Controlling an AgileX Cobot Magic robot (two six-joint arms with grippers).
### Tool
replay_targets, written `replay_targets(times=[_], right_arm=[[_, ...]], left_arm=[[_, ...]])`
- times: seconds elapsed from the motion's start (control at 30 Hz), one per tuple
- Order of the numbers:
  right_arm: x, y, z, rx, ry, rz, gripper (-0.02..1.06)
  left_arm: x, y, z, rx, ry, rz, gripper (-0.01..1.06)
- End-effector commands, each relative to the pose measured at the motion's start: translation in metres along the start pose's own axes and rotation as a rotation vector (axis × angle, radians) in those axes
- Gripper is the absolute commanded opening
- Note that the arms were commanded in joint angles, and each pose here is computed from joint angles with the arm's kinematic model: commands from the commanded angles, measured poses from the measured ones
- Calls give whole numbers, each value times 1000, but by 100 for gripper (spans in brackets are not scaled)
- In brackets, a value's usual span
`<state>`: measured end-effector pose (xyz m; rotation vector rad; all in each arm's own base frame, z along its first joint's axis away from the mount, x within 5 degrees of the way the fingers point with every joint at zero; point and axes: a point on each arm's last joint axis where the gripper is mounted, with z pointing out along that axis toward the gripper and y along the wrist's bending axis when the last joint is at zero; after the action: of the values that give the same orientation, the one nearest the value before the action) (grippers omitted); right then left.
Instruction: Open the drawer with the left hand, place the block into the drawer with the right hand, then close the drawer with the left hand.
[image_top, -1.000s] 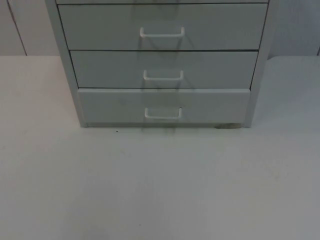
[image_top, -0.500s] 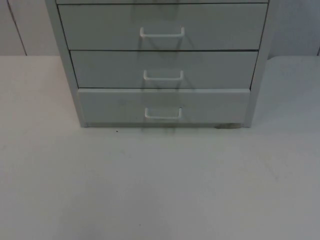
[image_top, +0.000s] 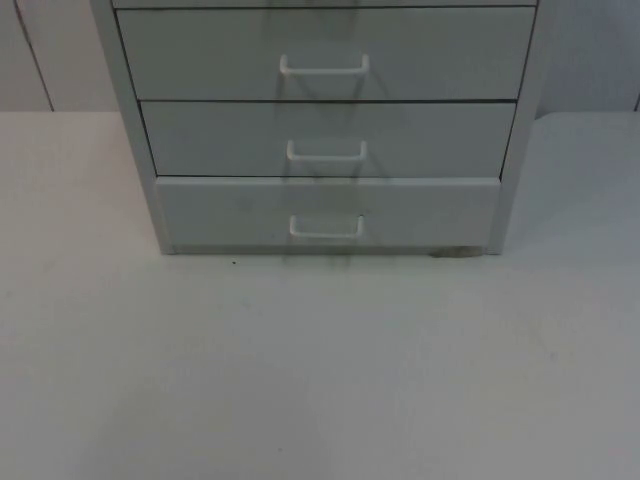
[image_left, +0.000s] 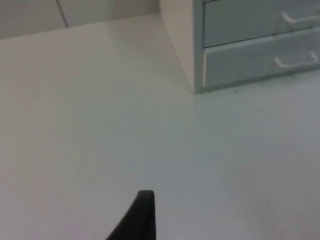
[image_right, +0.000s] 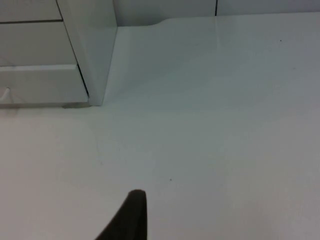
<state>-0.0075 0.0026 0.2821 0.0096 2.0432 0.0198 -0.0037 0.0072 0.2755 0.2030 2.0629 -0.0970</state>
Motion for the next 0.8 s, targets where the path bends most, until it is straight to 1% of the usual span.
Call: replay_targets(times=[0.0, 0.03, 0.2, 0.23, 0.33, 0.77], right_arm=[[1, 0, 1, 6, -1, 2, 105], [1, 0, 1, 6, -1, 2, 105], [1, 0, 1, 6, -1, 2, 105], [1, 0, 1, 6, -1, 2, 105], [1, 0, 1, 6, -1, 2, 105], [1, 0, 1, 6, -1, 2, 105]], left_arm=[[1, -1, 0, -68, -8, -43, 105], [1, -1, 0, -68, -8, -43, 105], [1, -1, -1, -173, -6, -98, 105], [1, -1, -1, -173, -6, -98, 105], [1, -2, -1, -205, -6, -115, 105], [1, -2, -1, -209, -6, -117, 105]])
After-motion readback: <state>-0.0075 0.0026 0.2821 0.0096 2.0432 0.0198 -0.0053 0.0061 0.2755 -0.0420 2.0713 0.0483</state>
